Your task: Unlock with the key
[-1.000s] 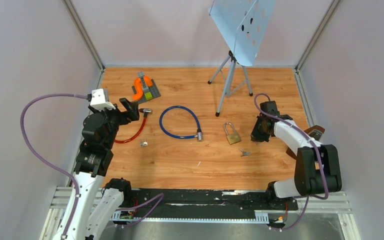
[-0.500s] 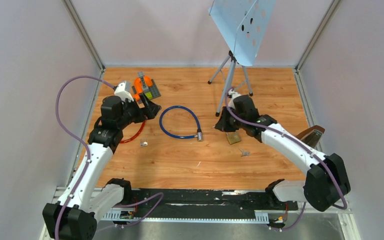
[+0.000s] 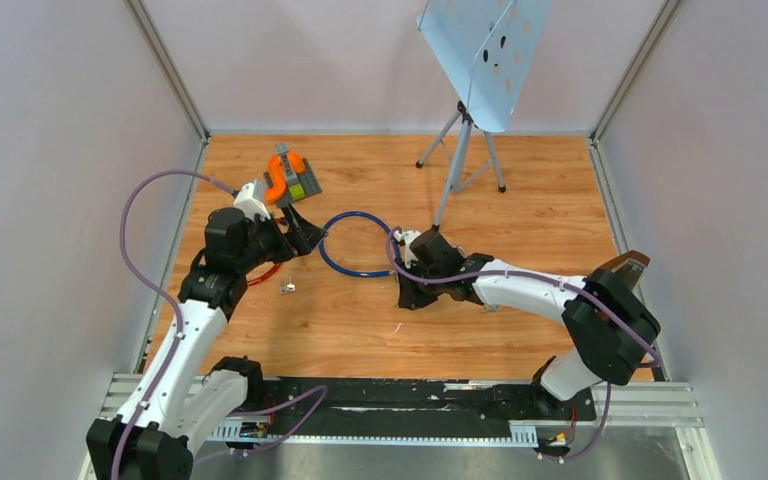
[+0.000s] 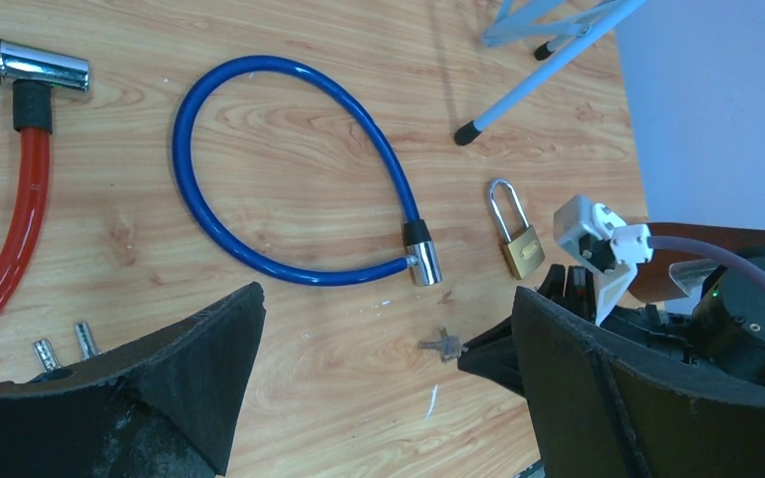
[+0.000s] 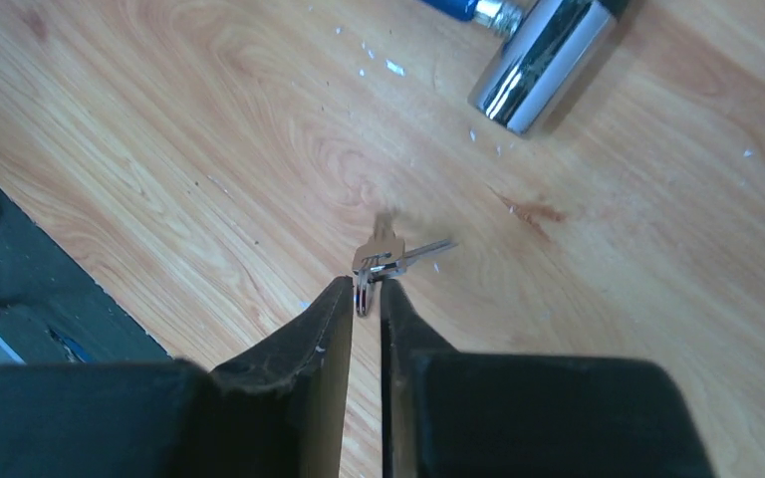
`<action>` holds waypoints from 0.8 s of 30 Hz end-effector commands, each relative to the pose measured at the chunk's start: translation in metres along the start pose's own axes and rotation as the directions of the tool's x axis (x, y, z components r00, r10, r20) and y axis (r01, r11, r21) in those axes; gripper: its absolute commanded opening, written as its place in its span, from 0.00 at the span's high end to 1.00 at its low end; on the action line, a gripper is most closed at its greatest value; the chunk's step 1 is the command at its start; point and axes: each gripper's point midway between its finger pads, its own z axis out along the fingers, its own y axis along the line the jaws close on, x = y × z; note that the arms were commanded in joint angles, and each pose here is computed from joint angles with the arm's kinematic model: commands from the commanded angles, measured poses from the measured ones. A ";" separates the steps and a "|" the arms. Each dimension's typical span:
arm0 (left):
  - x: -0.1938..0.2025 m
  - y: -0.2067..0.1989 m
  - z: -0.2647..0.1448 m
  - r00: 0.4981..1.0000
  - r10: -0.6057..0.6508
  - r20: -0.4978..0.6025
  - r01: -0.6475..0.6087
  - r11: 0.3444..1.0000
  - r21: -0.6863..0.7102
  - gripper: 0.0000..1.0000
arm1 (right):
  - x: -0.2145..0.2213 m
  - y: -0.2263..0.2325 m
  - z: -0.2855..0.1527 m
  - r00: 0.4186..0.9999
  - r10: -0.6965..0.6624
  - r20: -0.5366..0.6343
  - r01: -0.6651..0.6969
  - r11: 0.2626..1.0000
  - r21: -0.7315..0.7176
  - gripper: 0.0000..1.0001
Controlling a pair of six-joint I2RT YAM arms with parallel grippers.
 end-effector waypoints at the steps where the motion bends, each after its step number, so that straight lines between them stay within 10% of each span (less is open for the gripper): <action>1: 0.000 -0.004 -0.003 1.000 0.008 0.004 -0.008 1.000 0.022 0.00 | 0.019 -0.002 -0.008 0.997 -0.011 -0.078 0.014 0.999 0.035 0.79; 9: 0.005 -0.010 0.002 0.999 0.027 -0.029 -0.026 0.998 0.050 0.00 | 0.034 -0.007 -0.035 0.983 0.065 -0.171 -0.043 0.991 0.128 0.49; 24: 0.021 -0.013 0.017 0.993 0.053 -0.104 -0.051 0.998 0.025 0.00 | 0.001 0.002 0.000 0.976 -0.096 -0.197 0.136 0.970 0.201 0.47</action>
